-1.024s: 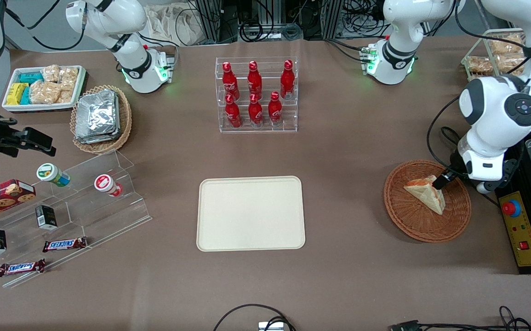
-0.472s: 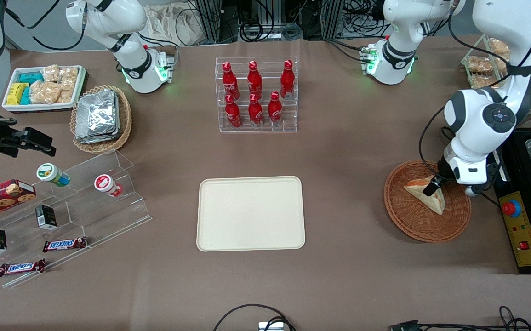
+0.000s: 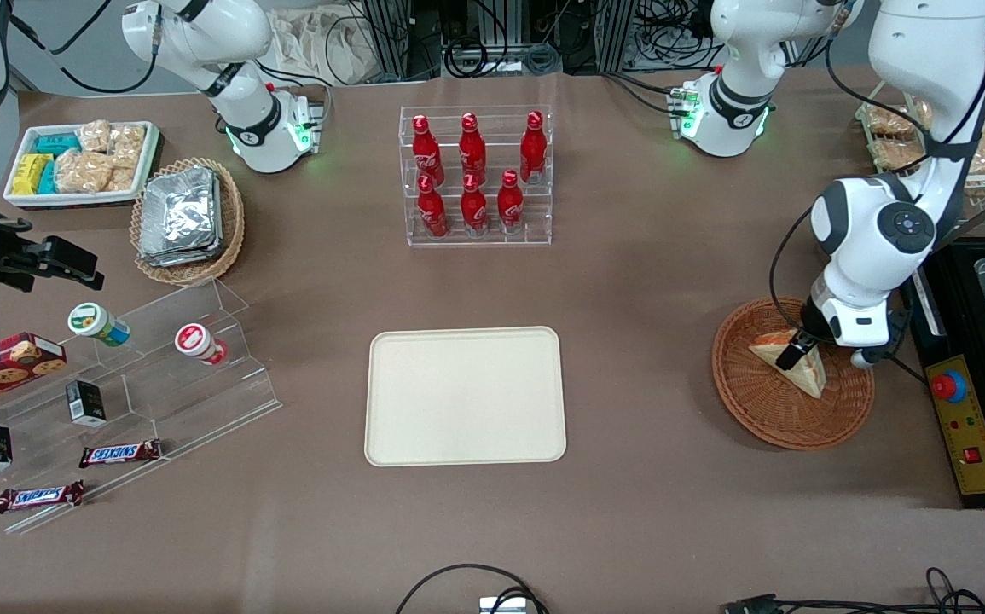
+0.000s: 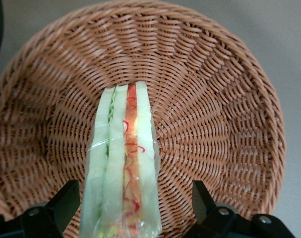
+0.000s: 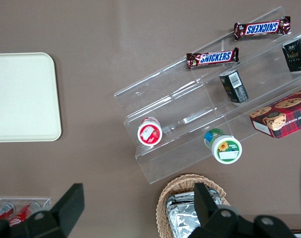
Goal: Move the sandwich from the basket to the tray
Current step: 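Lower the open left gripper around the wrapped sandwich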
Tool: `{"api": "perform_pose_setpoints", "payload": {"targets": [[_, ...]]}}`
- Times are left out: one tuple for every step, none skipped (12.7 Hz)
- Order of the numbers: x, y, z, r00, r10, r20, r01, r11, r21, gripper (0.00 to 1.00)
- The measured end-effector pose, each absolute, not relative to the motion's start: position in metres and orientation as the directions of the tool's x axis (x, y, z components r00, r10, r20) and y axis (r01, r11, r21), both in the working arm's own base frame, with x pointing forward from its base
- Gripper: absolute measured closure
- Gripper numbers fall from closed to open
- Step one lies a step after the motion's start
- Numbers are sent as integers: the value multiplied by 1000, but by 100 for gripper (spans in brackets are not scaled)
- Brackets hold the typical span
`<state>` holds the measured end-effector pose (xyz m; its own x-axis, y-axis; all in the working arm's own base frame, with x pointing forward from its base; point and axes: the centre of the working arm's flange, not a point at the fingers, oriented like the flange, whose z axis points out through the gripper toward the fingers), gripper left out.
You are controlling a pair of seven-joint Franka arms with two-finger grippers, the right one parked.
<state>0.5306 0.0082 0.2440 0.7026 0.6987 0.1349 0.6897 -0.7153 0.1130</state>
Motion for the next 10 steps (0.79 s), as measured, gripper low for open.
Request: {"api": "perform_pose_setpoints", "payload": {"targets": [[530, 8, 239, 702, 699, 132, 690, -715, 113, 0], [530, 8, 235, 702, 700, 132, 690, -714, 114, 5], [530, 8, 233, 702, 700, 131, 690, -714, 115, 6], [530, 8, 231, 703, 700, 129, 691, -714, 113, 17], [530, 8, 231, 702, 700, 128, 691, -714, 112, 30], [530, 9, 231, 702, 701, 129, 692, -714, 112, 43], [530, 9, 231, 702, 700, 129, 691, -714, 112, 54], [530, 9, 231, 704, 699, 130, 690, -715, 112, 62], [530, 9, 233, 708, 693, 133, 684, -721, 113, 65], [531, 9, 237, 720, 680, 139, 671, -733, 113, 67]]}}
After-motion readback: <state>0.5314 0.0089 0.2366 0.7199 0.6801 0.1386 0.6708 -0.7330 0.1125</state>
